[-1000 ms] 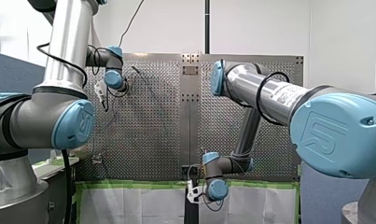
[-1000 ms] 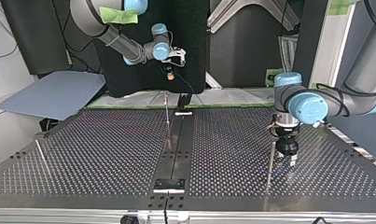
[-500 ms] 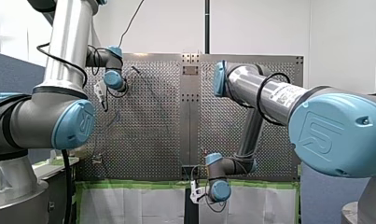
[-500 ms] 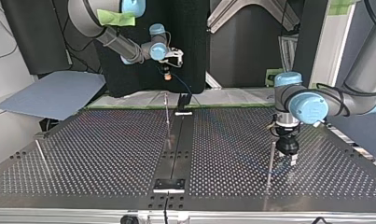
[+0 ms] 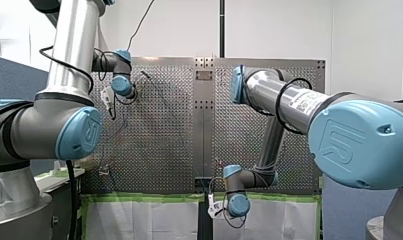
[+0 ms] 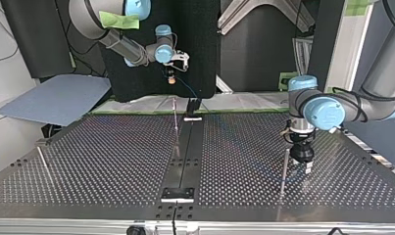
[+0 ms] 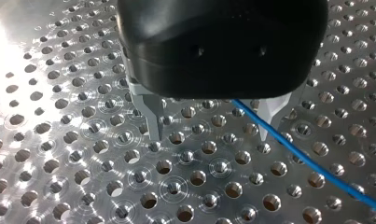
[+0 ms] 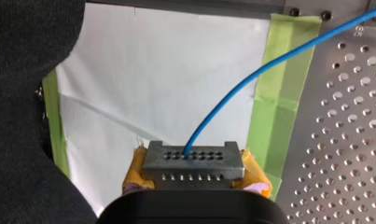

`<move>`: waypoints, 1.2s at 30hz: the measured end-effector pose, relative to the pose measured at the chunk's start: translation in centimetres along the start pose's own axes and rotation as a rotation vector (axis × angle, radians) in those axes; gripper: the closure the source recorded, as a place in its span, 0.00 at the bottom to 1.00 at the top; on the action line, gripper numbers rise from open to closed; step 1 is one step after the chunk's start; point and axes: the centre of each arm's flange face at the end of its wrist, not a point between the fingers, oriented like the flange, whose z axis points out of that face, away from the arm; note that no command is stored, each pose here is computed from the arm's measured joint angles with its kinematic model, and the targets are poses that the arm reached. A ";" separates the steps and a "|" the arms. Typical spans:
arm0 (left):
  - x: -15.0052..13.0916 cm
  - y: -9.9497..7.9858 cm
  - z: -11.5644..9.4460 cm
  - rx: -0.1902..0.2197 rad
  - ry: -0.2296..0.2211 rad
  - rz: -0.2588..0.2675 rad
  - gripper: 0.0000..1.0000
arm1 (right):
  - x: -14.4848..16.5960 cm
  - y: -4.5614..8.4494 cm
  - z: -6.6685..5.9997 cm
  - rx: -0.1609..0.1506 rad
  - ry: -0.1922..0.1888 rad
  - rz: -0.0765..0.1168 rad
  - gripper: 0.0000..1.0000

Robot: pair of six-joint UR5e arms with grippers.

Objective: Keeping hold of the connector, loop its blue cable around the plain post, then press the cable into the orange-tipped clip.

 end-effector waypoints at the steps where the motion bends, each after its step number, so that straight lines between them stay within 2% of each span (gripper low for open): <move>1: 0.0 0.0 0.0 0.000 0.000 0.000 0.01 | 0.1 0.0 -0.1 -0.003 0.002 0.000 1.00; 4: 0.0 0.0 0.0 0.000 0.000 -0.001 0.01 | 1.0 0.2 -0.5 -0.011 0.020 0.005 1.00; 10: 0.0 0.0 0.0 0.000 0.000 -0.001 0.01 | 3.2 1.1 -1.6 -0.024 0.076 0.031 1.00; 21: 0.1 0.0 -0.1 -0.002 0.007 -0.005 0.01 | 6.5 0.5 -4.6 -0.017 0.170 0.038 1.00; 31: 0.1 0.1 -0.1 -0.004 0.011 -0.011 0.01 | 9.3 1.0 -7.3 -0.033 0.251 0.058 1.00; 33: 0.1 0.1 -0.1 -0.005 0.011 -0.013 0.01 | 9.9 1.4 -7.9 -0.039 0.264 0.066 1.00; 36: 0.0 0.2 -0.1 -0.007 0.010 -0.014 0.01 | 10.4 1.8 -9.0 -0.043 0.263 0.070 1.00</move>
